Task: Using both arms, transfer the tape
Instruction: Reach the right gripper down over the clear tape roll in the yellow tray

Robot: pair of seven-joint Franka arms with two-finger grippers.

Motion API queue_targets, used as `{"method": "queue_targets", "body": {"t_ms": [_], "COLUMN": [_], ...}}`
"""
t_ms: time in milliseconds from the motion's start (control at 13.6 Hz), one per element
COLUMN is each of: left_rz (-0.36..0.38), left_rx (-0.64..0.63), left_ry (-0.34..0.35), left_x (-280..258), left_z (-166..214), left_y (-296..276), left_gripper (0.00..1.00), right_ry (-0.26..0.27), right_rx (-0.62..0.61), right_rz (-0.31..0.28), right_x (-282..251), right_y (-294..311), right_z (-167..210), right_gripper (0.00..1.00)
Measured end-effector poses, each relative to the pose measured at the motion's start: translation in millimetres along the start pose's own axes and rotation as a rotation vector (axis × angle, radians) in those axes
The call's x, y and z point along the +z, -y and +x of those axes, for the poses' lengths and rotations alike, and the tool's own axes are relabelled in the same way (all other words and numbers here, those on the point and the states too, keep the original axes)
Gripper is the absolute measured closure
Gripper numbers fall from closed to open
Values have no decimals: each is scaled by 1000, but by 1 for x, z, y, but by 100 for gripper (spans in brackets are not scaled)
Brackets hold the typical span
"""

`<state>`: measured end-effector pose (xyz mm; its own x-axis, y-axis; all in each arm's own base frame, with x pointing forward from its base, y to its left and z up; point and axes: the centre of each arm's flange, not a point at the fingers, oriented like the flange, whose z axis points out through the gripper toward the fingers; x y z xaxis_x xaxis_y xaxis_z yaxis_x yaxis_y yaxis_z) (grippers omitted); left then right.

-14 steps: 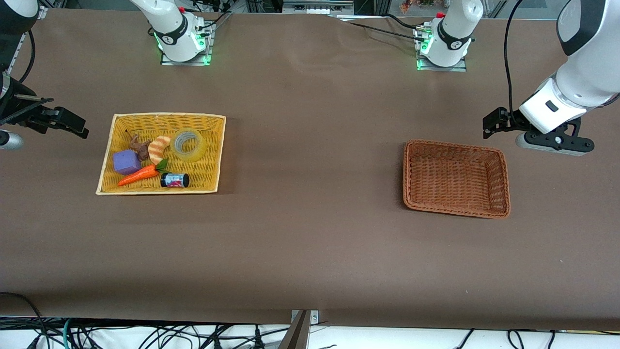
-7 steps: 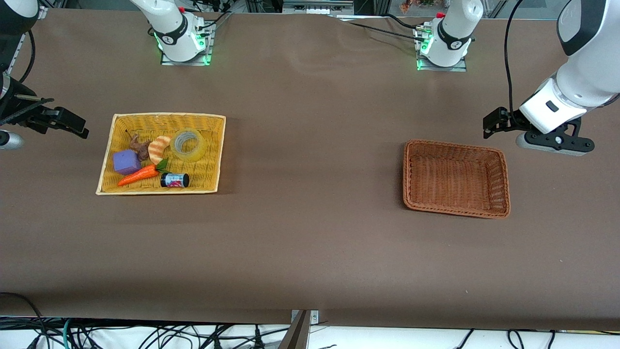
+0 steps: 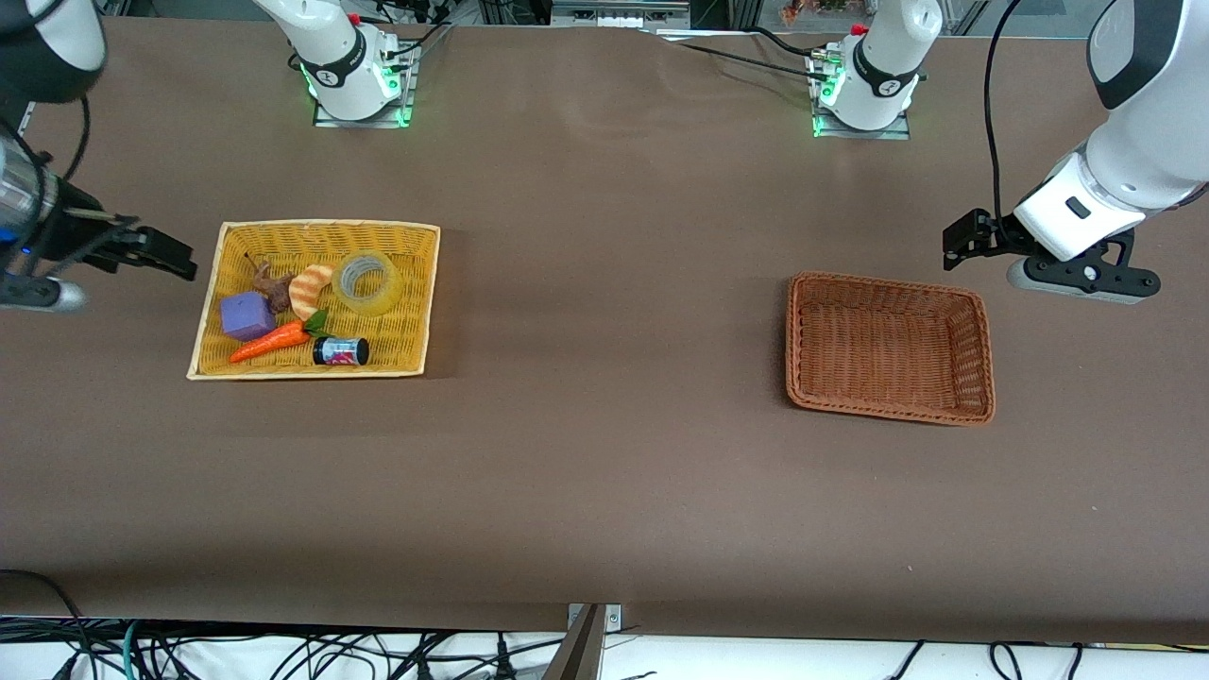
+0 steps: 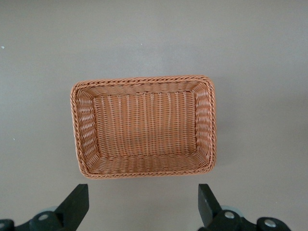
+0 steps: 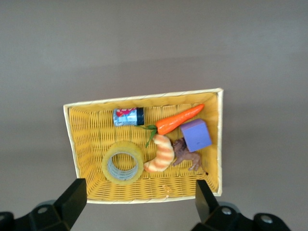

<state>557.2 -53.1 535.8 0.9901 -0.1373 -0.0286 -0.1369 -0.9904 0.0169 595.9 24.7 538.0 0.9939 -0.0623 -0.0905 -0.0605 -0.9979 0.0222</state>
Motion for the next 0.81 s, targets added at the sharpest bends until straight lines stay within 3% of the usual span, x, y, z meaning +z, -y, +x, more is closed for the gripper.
{"method": "queue_targets", "body": {"t_ms": [73, 293, 586, 806], "left_rz": [0, 0, 0, 0], "left_rx": [0, -1, -1, -1], "left_ry": [1, 3, 4, 6], "left_x": [0, 1, 2, 3], "left_z": [0, 0, 0, 0], "left_y": [0, 0, 0, 0], "left_gripper": [0, 0, 0, 0], "right_ry": [12, -19, -12, -16], "right_rx": [-21, -60, -41, -39], "right_rz": [-3, 0, 2, 3], "right_x": [21, 117, 230, 279], "right_y": [13, 58, 73, 65], "right_z": [6, 14, -20, -51], "right_gripper": [0, 0, 0, 0]}}
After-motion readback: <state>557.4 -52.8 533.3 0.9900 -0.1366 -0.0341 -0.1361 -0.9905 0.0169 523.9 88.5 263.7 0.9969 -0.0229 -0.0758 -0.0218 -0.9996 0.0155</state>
